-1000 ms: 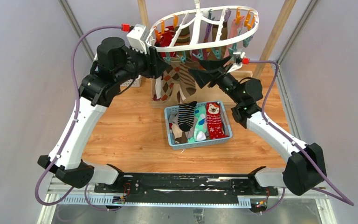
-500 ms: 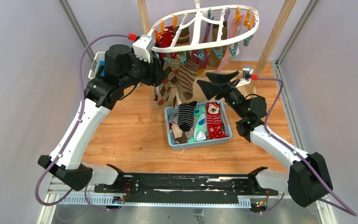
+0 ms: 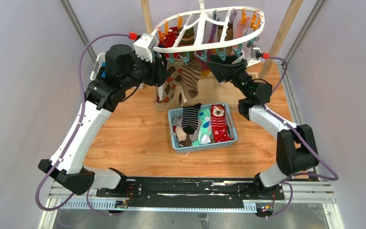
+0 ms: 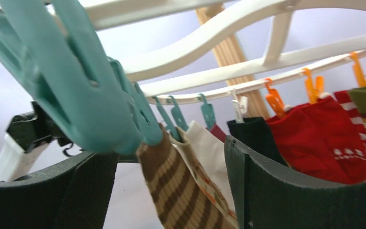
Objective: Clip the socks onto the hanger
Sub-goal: Open the clamp at the hanger.
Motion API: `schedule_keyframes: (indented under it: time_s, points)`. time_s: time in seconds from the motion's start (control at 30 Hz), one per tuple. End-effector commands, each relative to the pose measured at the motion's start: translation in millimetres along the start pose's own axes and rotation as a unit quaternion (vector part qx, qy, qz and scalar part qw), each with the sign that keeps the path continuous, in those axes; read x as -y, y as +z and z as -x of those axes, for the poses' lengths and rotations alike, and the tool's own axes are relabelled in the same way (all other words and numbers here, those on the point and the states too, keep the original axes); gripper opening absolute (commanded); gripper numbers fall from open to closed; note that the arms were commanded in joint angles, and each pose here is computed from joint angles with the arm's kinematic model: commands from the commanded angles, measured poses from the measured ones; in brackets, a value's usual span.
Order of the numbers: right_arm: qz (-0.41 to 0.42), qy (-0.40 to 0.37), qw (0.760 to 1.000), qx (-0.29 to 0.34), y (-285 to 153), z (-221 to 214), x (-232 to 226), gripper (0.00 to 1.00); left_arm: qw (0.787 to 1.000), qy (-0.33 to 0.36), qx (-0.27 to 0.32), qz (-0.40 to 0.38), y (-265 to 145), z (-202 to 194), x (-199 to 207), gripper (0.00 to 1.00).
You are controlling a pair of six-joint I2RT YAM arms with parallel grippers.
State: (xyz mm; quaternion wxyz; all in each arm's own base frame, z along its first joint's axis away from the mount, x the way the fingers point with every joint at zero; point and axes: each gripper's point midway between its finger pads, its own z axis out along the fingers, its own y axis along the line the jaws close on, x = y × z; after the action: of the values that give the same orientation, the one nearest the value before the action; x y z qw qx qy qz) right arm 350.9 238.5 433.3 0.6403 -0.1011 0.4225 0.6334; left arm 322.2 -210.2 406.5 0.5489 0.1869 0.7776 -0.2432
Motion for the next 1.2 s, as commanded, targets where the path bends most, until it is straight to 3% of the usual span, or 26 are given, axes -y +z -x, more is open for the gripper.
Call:
schedule_keyframes:
  time_s: [0.0,0.13,0.5,0.57,0.7,0.87,1.03,1.17]
  points:
    - [0.099,-0.015,0.995,-0.005,8,16,-47,0.79,1.0,0.006,0.015,0.0,-7,12,1,0.52]
    - [0.109,-0.01,0.994,-0.012,14,13,-47,0.79,1.0,0.005,0.019,0.001,-7,16,1,0.52]
    - [0.127,0.01,0.992,-0.02,31,-6,-50,0.68,1.0,-0.01,0.027,-0.009,-15,23,8,0.52]
    - [0.128,0.011,0.992,-0.019,31,-6,-52,0.59,0.999,-0.01,0.029,-0.01,-16,24,9,0.52]
    - [0.125,-0.008,0.992,-0.004,25,1,-61,0.31,0.999,-0.011,0.031,-0.011,-19,25,9,0.52]
    - [0.111,-0.024,0.993,0.015,15,6,-67,0.11,0.999,-0.012,0.033,-0.011,-21,26,10,0.52]
    - [0.089,-0.032,0.995,0.023,18,-2,-67,0.01,0.999,-0.014,0.039,-0.011,-26,29,11,0.54]
    - [0.05,-0.042,0.998,0.023,30,-22,-63,0.0,0.999,-0.014,0.048,-0.014,-32,35,14,0.63]
